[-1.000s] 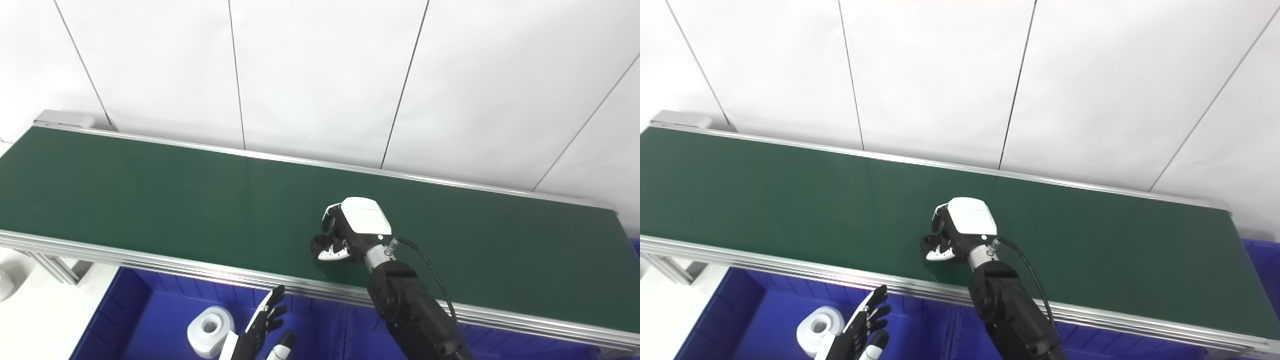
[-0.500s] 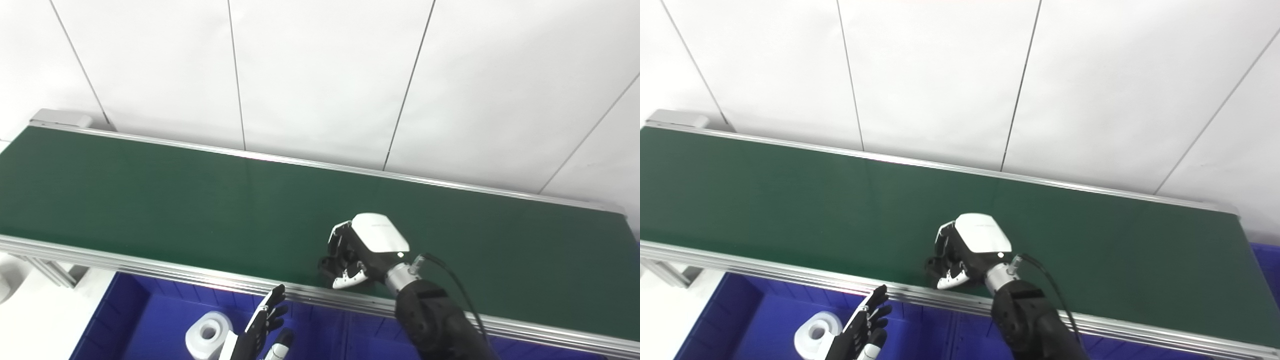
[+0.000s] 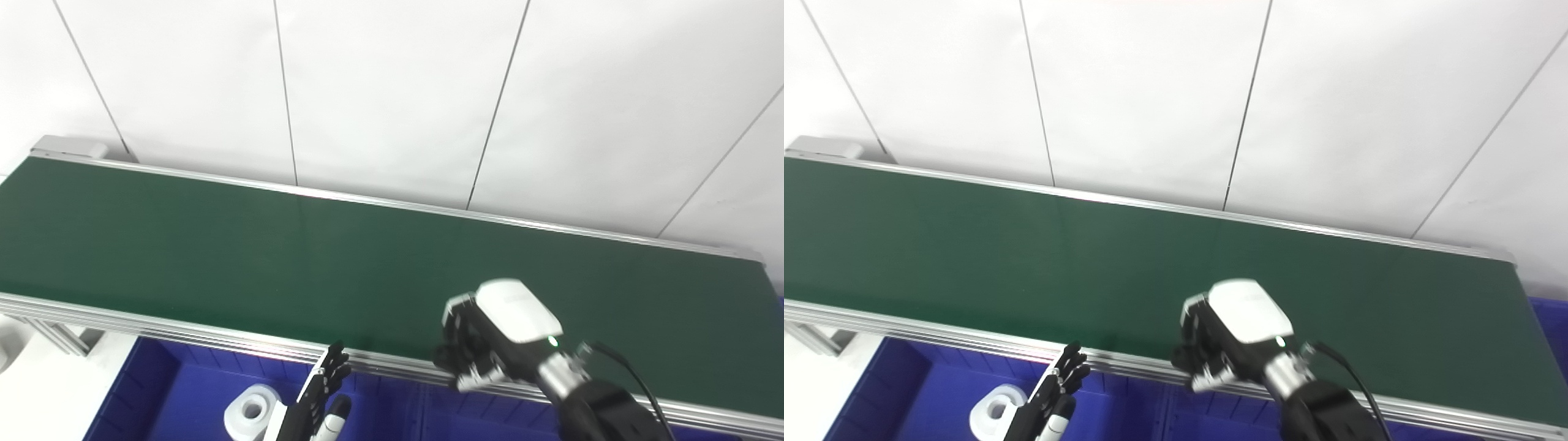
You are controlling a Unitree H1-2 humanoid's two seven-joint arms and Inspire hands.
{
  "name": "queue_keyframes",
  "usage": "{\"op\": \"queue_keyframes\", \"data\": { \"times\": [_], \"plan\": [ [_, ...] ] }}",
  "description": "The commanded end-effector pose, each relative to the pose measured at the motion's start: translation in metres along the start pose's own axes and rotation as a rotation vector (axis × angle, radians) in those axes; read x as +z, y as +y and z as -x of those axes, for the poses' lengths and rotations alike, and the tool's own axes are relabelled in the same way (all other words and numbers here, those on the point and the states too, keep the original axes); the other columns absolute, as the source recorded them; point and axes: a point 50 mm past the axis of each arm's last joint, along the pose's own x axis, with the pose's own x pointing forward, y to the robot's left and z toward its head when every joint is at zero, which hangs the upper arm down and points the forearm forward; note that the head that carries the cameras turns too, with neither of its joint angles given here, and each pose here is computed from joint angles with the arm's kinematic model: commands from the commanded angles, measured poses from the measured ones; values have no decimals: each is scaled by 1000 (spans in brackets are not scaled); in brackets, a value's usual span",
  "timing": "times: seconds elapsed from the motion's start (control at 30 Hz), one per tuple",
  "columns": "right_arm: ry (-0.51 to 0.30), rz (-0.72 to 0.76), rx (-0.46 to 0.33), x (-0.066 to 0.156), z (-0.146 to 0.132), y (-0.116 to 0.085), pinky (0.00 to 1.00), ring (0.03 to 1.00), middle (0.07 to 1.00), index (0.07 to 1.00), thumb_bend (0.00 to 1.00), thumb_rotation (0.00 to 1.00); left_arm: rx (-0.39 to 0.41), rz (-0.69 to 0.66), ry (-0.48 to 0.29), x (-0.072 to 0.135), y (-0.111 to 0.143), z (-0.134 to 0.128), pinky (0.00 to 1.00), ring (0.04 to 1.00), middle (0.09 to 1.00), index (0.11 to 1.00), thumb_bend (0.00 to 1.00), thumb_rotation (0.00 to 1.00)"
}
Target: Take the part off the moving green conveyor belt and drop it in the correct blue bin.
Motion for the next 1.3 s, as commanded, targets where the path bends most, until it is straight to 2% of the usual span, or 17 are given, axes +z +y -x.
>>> {"op": "queue_keyframes", "data": {
  "times": [0.0, 0.17, 0.23, 0.27, 0.33, 0.47, 0.53, 0.57, 0.6, 0.67, 0.73, 0.9, 1.0, 1.1, 1.17, 1.2, 1.27],
  "plan": [
    [-2, 21, -18, 7, 13, -5, 207, 268, 472, 485, 531, 0, -16, 25, -35, 13, 0, -1, 977, 932, 956, 971, 608, 937],
    [64, -17, 58, 20, 38, 5, 338, 366, 426, 512, 525, 3, -31, 31, -34, 21, 16, -2, 1000, 965, 991, 997, 590, 938],
    [85, -34, 71, 26, 47, 7, 320, 362, 408, 511, 524, 2, -35, 19, -38, 26, 23, -2, 1000, 972, 998, 1000, 585, 961],
    [93, -40, 75, 29, 50, 7, 242, 301, 445, 496, 529, 1, -37, 9, -41, 29, 27, -3, 1000, 970, 998, 1000, 578, 983],
    [104, -47, 77, 33, 56, 9, 193, 258, 464, 487, 532, 0, -46, -4, -44, 34, 34, -4, 1000, 970, 997, 1000, 566, 996],
    [142, -65, 88, 34, 57, 15, 230, 278, 471, 484, 532, 0, -64, -2, -45, 46, 45, -8, 1000, 978, 1000, 1000, 566, 1000],
    [157, -73, 81, 32, 57, 20, 190, 247, 470, 483, 532, 0, -63, 6, -49, 52, 49, -11, 1000, 975, 1000, 1000, 562, 1000],
    [162, -75, 73, 31, 57, 22, 293, 344, 477, 488, 531, 6, -63, 8, -51, 54, 51, -12, 1000, 970, 1000, 1000, 556, 1000],
    [178, -78, 73, 29, 57, 25, 427, 490, 576, 591, 731, 183, -64, 13, -50, 56, 52, -13, 1000, 969, 1000, 1000, 554, 1000],
    [207, -78, 88, 28, 58, 29, 501, 571, 638, 655, 855, 293, -64, 20, -48, 58, 53, -14, 1000, 970, 1000, 1000, 553, 1000],
    [234, -76, 112, 27, 58, 32, 706, 764, 795, 773, 971, 429, -61, 23, -43, 58, 53, -14, 1000, 972, 1000, 1000, 549, 1000],
    [250, -93, 125, 20, 65, 39, 809, 839, 859, 824, 1000, 492, -64, 24, -36, 56, 47, -10, 1000, 968, 1000, 1000, 531, 1000],
    [238, -108, 112, 20, 70, 38, 808, 836, 856, 821, 1000, 494, -68, 26, -38, 54, 43, -7, 1000, 967, 1000, 1000, 535, 1000],
    [203, -149, 47, 20, 78, 36, 698, 786, 824, 795, 1000, 511, -75, 23, -36, 50, 37, -3, 1000, 967, 1000, 1000, 534, 1000],
    [163, -220, -39, 23, 87, 34, 615, 734, 780, 765, 967, 580, -71, 2, -42, 47, 33, -1, 996, 956, 993, 1000, 528, 1000],
    [149, -281, -92, 26, 93, 33, 582, 702, 755, 744, 898, 619, -67, -10, -45, 45, 31, 1, 986, 947, 983, 1000, 524, 1000],
    [128, -399, -184, 32, 104, 34, 565, 679, 736, 730, 831, 646, -61, -23, -55, 41, 27, 3, 978, 940, 974, 1000, 522, 1000]
  ]
}}
